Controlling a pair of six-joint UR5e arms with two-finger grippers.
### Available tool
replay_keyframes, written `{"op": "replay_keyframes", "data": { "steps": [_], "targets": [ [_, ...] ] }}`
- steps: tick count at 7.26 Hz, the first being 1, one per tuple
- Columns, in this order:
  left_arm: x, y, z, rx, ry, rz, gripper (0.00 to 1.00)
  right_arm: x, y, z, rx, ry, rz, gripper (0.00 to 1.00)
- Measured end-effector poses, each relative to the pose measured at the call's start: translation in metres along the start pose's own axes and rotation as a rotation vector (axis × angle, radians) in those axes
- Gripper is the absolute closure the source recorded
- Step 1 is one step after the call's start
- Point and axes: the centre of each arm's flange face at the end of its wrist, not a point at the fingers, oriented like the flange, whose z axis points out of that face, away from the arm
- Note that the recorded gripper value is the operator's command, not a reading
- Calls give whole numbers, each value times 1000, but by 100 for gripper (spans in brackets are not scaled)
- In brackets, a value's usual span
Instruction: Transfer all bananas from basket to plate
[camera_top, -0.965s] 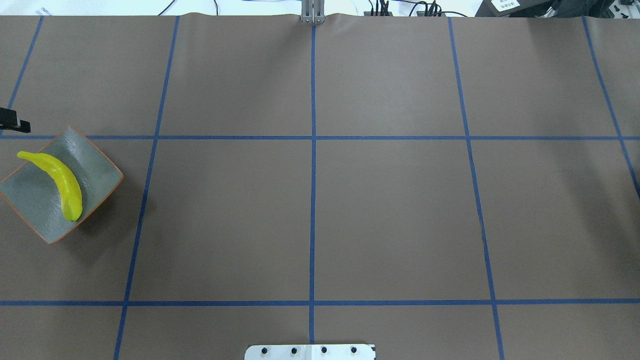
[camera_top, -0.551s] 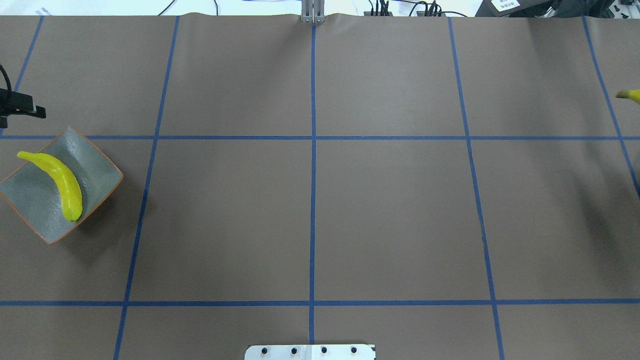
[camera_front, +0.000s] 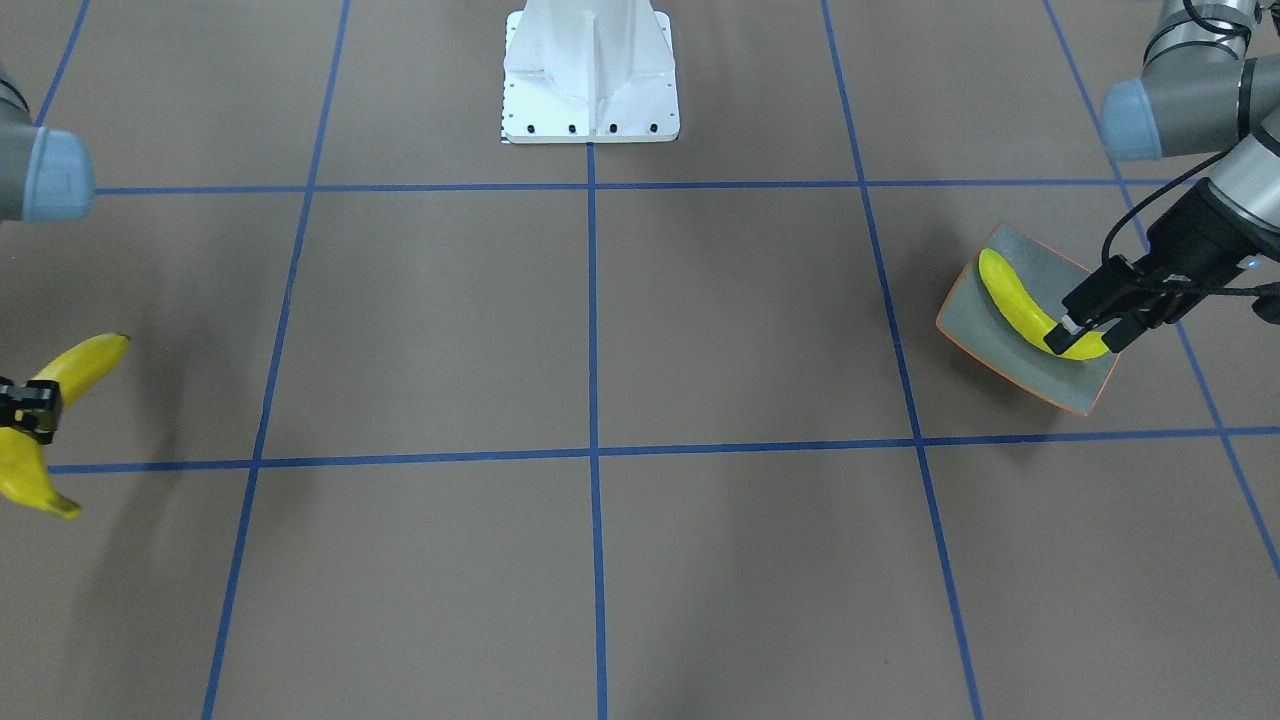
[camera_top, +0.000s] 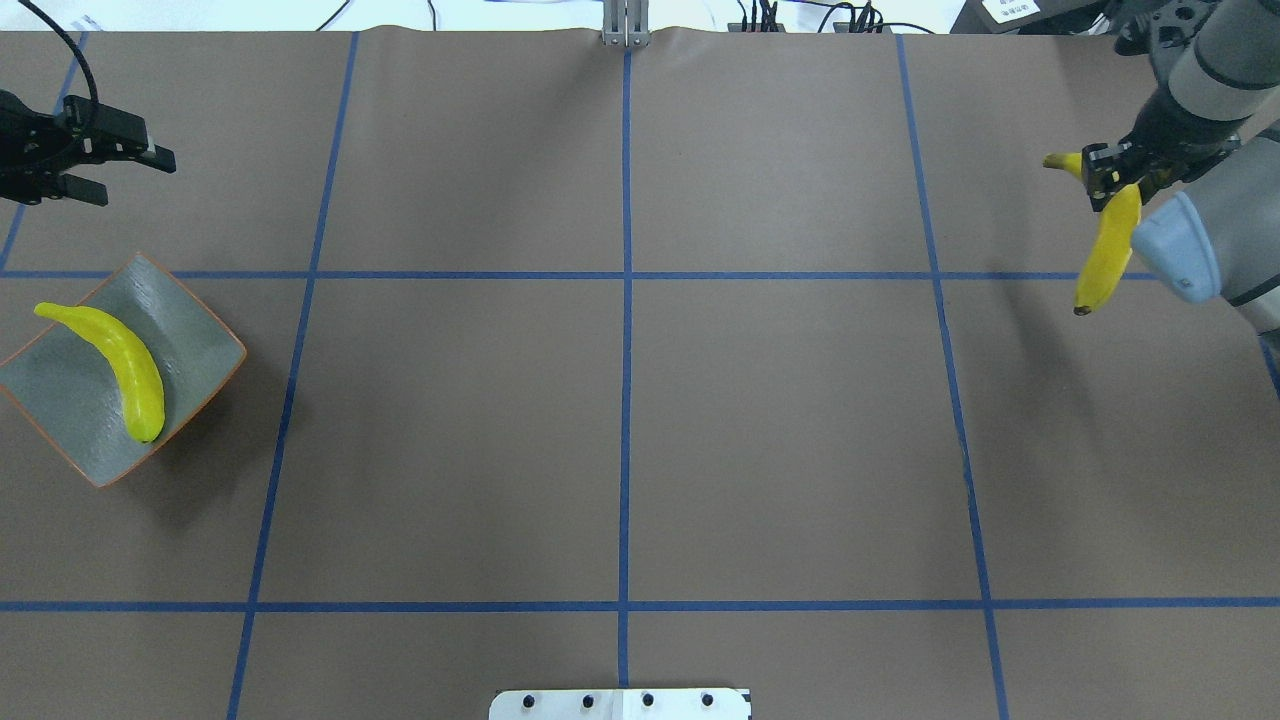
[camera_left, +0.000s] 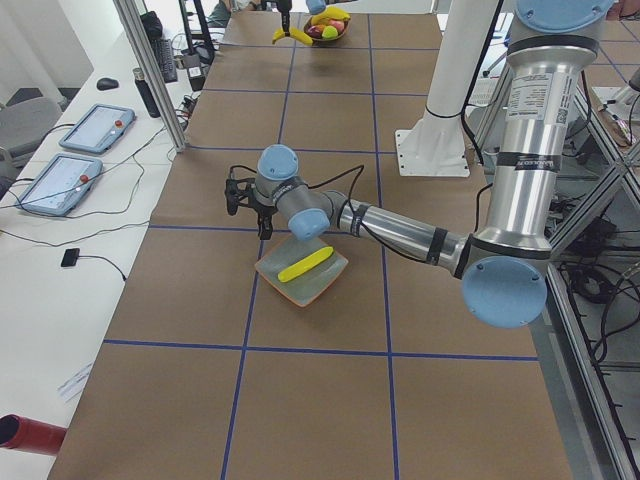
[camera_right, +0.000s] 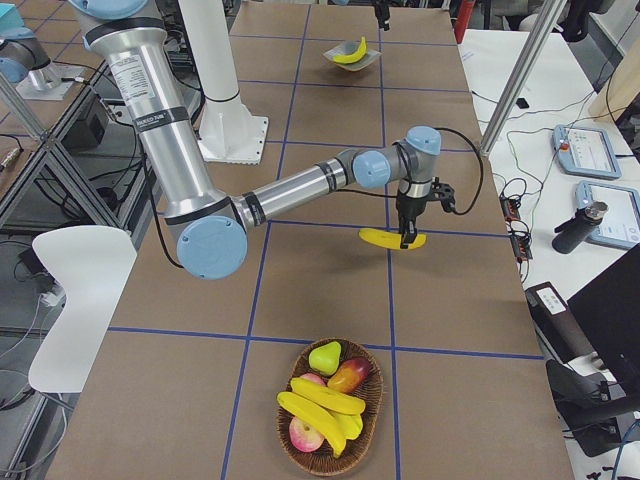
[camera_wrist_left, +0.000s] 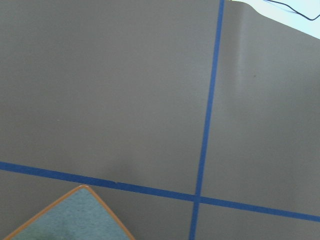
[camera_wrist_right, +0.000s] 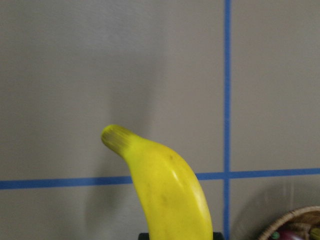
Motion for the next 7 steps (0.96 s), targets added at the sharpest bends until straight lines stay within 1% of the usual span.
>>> {"op": "replay_keyframes", "data": {
  "steps": [1,3,5,6,7],
  "targets": [
    [23,-2,7,-31,27,-17,0,-46,5,-15,13,-53,2,100],
    [72,7,32,-93,65,-36,0,-130,17,-41,38,-150,6,100],
    [123,20,50,-139,102,-58,0,-190,30,-56,99,-291,31,100],
    [147,31,58,-163,123,-51,0,-213,38,-61,116,-358,51,100],
    [166,44,65,-186,147,-28,0,-234,43,-70,125,-411,68,100]
  ]
}}
